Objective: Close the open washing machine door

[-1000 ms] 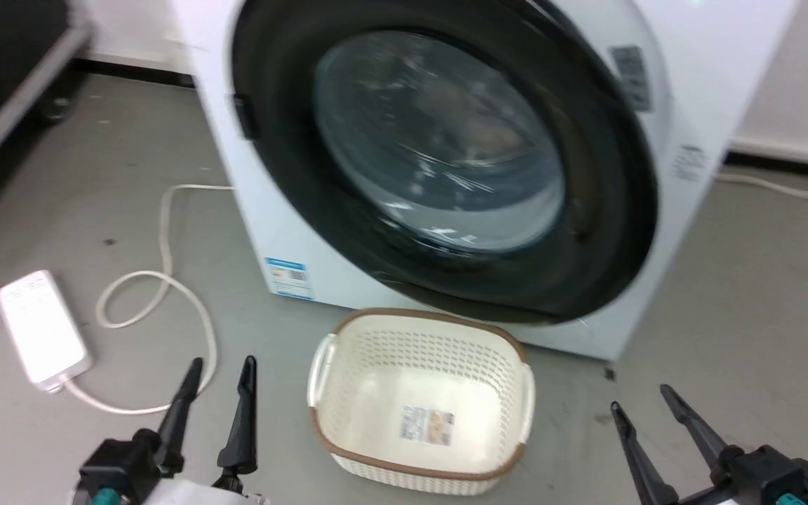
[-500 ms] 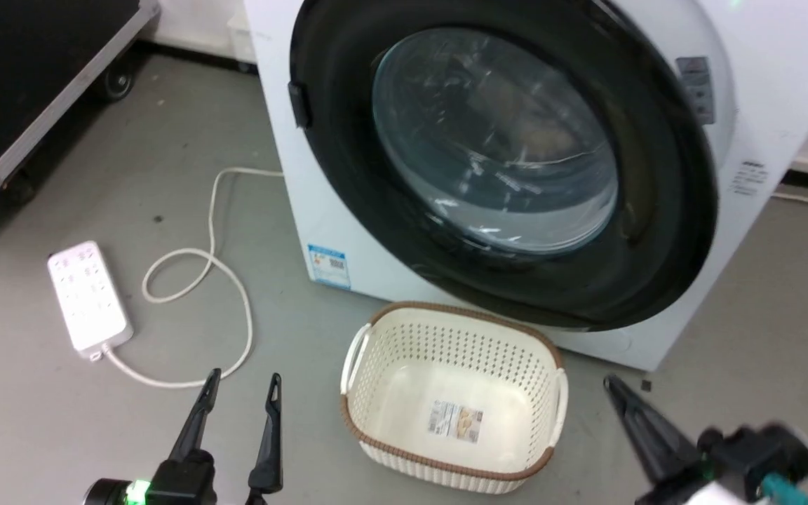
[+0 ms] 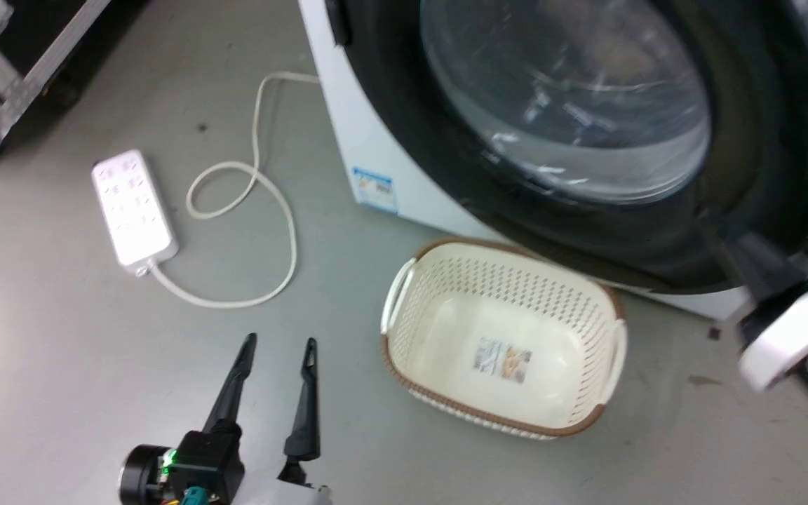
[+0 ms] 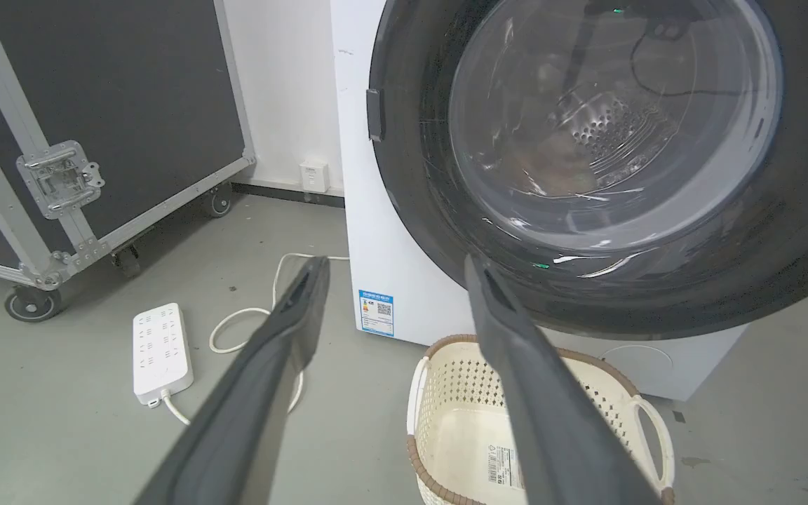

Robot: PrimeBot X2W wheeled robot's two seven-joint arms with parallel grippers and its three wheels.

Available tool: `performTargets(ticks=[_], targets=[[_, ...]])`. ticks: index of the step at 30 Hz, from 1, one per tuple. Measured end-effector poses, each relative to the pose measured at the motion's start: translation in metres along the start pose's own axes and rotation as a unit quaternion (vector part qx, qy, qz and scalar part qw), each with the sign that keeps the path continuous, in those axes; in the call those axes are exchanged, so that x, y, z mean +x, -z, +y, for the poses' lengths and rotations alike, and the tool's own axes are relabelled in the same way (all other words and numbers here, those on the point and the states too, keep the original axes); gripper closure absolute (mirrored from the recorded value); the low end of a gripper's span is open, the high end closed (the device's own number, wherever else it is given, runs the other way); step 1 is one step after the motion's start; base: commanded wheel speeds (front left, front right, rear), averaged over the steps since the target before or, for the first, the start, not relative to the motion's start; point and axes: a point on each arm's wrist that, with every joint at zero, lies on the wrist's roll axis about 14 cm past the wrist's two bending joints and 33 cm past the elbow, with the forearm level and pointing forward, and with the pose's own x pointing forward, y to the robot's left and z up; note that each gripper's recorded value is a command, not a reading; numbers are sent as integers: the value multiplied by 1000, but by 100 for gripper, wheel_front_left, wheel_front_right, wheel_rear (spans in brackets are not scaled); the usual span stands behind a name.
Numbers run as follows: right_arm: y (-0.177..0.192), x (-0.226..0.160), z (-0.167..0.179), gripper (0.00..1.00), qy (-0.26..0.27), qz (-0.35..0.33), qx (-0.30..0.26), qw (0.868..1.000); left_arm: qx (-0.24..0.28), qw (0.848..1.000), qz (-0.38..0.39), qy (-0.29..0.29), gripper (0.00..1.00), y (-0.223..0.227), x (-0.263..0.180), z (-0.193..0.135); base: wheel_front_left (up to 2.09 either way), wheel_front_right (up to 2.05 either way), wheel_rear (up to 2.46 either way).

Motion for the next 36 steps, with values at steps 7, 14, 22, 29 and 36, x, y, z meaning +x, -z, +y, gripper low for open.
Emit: performTargets(ticks=[7,14,22,29,36], targets=[[20,34,-55,100,55,38,20,998,-4,1000,15,-19,0,7,3,1,0,0,0],[16,47,-114,100,133,47,33,990,-4,1000,17,-21,0,9,7,-1,0,0,0],[12,53,-133,100,171,46,58,982,-7,1000,6,-6,0,4,18,-11,0,0,0],[-4,36,-125,0,183,15,65,981,-16,1000,-10,4,0,-5,18,-13,0,0,0],[-5,-8,-83,0,164,-9,70,984,-29,999,-38,19,0,-21,12,-12,0,0,0]])
